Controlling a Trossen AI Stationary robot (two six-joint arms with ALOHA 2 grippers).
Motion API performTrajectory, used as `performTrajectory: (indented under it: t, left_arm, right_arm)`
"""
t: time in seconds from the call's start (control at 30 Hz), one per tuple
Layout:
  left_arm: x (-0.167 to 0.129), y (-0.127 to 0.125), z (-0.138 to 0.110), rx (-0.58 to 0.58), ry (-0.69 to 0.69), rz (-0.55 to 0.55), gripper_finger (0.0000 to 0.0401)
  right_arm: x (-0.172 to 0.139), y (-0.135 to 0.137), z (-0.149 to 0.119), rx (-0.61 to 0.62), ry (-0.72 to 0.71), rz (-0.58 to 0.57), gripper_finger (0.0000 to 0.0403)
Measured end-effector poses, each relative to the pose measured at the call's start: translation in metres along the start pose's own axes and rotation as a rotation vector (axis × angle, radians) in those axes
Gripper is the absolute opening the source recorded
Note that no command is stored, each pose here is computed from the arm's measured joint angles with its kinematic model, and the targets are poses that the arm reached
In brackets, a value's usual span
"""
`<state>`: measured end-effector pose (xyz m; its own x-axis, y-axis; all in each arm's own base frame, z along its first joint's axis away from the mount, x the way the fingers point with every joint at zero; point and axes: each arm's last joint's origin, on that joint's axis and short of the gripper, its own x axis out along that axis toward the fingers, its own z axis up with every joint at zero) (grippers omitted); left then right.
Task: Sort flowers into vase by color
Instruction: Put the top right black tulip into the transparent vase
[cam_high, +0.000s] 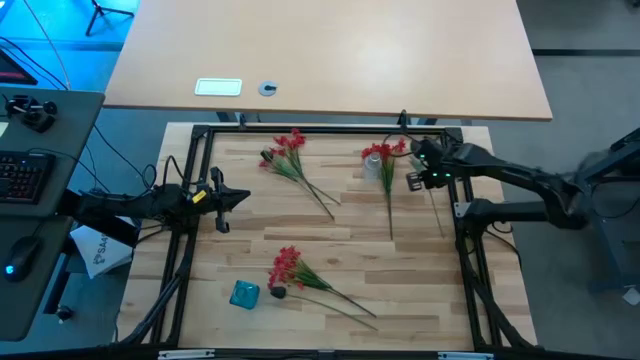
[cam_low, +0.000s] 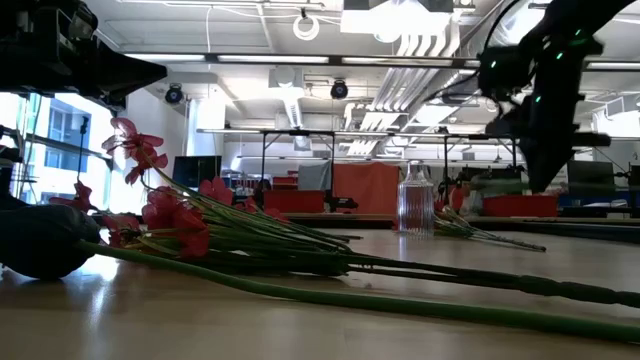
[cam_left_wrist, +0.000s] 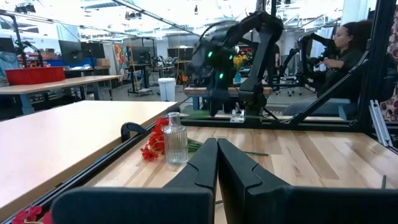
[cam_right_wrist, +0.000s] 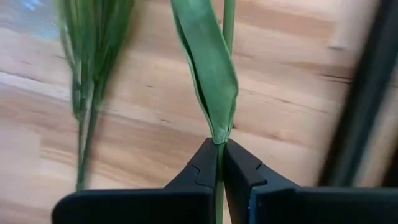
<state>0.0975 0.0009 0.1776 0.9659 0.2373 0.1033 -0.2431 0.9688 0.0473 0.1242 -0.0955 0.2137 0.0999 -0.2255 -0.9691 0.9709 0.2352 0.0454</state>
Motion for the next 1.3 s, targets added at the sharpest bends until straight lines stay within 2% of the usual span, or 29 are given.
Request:
performTrajectory:
  t: [0.07,0.2,0.3,0.43,0.6,0.73,0.8,0.9,1.0,1.1,1.3]
  left_arm:
    - [0.000,0.000,0.000,0.000,0.000,0.000,0.0000]
    - [0.000,0.000,0.000,0.000,0.000,0.000,0.0000]
    - [0.000,0.000,0.000,-0.001,0.000,0.000,0.0000]
    - [0.000,0.000,0.000,0.000,0.000,0.000,0.0000]
    - [0.000,0.000,0.000,0.000,0.000,0.000,0.0000]
    - [0.000,0.000,0.000,0.000,0.000,0.000,0.0000]
    - [0.000,0.000,0.000,0.000,0.000,0.000,0.0000]
    - [0.000,0.000,0.000,0.000,0.000,0.000,0.0000]
    - [0.000,0.000,0.000,0.000,0.000,0.000,0.0000]
    - [0.000,0.000,0.000,0.000,0.000,0.000,0.0000]
    - [0.000,0.000,0.000,0.000,0.000,0.000,0.0000]
  right_arm:
    - [-0.018,-0.009,-0.005,0.022,-0.040,-0.015,0.0002]
    - [-0.058,-0.017,-0.006,0.072,-0.228,0.092,0.0001]
    - [-0.086,-0.017,-0.001,0.047,-0.438,0.271,0.0001]
    - [-0.111,-0.012,0.005,-0.046,-0.716,0.526,0.0001]
    - [-0.108,-0.001,0.008,-0.155,-0.909,0.731,0.0001]
    - [-0.091,0.013,0.008,-0.160,-1.033,0.882,0.0000]
    - [-0.085,0.019,0.008,-0.168,-1.149,0.956,0.0000]
    - [-0.078,0.022,0.007,-0.182,-1.376,0.984,0.0000]
    - [-0.074,0.023,0.008,-0.237,-1.544,0.912,0.0000]
    - [-0.066,0.028,0.012,-0.280,-1.548,0.821,0.0000]
    - [-0.054,0.040,0.023,-0.313,-1.507,0.717,0.0000]
